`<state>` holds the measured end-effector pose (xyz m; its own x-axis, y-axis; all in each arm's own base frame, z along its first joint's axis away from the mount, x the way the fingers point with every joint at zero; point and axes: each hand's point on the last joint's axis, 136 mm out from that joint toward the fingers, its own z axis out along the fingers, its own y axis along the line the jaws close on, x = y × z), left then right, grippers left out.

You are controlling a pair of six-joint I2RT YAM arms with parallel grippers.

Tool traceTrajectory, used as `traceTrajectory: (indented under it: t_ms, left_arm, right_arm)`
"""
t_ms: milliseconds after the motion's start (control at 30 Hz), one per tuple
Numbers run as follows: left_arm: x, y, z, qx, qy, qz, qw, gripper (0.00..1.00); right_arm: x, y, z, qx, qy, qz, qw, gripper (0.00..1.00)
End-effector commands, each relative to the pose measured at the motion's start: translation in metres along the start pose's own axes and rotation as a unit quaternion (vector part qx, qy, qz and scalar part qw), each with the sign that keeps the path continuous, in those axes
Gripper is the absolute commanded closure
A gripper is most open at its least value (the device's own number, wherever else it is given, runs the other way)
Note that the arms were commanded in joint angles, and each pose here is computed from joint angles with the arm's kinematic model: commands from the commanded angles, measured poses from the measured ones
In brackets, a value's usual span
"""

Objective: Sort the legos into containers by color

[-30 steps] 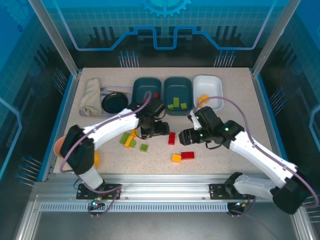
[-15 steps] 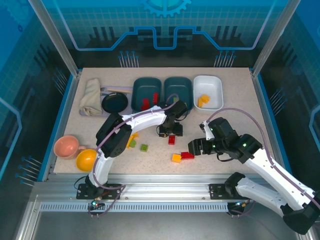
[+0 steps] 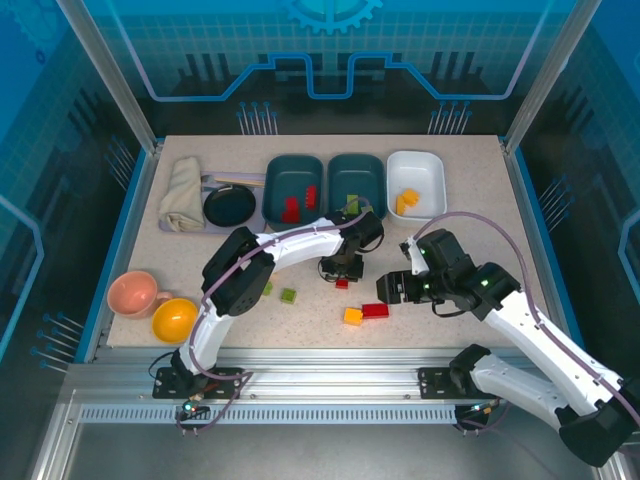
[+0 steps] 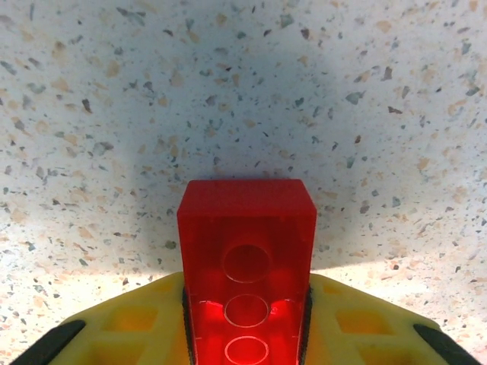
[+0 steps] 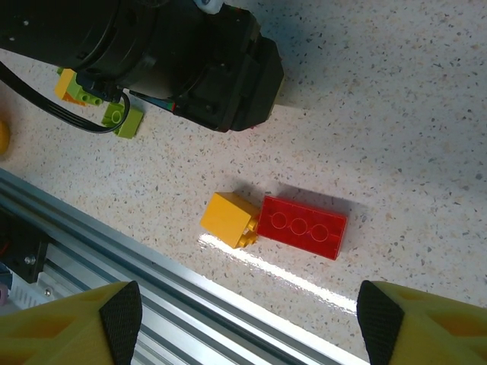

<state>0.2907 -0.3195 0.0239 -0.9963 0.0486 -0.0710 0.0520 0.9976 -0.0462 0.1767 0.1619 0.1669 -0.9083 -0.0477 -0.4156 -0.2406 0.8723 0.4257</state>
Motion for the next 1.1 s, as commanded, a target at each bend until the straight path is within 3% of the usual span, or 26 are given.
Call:
traceTrajectory:
  t_ms: [0,267,433,567,767,1067]
  left_arm:
    - [-0.006,0.007,-0.009,-0.016,-0.012,0.005,1.0,0.72]
    - [-0.038,0.036,-0.081,0.027,-0.065,-0.047,0.996,0.73]
    - [-0.079,0.077,-0.122,0.07,-0.1,-0.093,0.988,0.72]
    - [-0.121,0.101,-0.136,0.097,-0.121,-0.094,0.983,0.71]
    - [-0.171,0.111,-0.117,0.108,-0.114,-0.064,0.986,0.72]
    - [-0.182,0.119,-0.072,0.078,-0.079,-0.03,0.993,0.72]
  right_arm:
    - [-0.008,0.007,-0.004,-0.016,-0.008,0.0,1.0,0.23]
    - [-0.019,0.015,-0.006,-0.027,-0.018,-0.011,0.999,0.24]
    - [-0.045,0.034,-0.006,-0.05,-0.032,-0.022,0.998,0.24]
    - [-0.072,0.05,0.003,-0.065,-0.038,-0.025,0.997,0.24]
    - [-0.115,0.072,0.021,-0.079,-0.029,-0.014,0.996,0.25]
    - [-0.157,0.084,0.039,-0.089,-0.027,0.025,0.995,0.26]
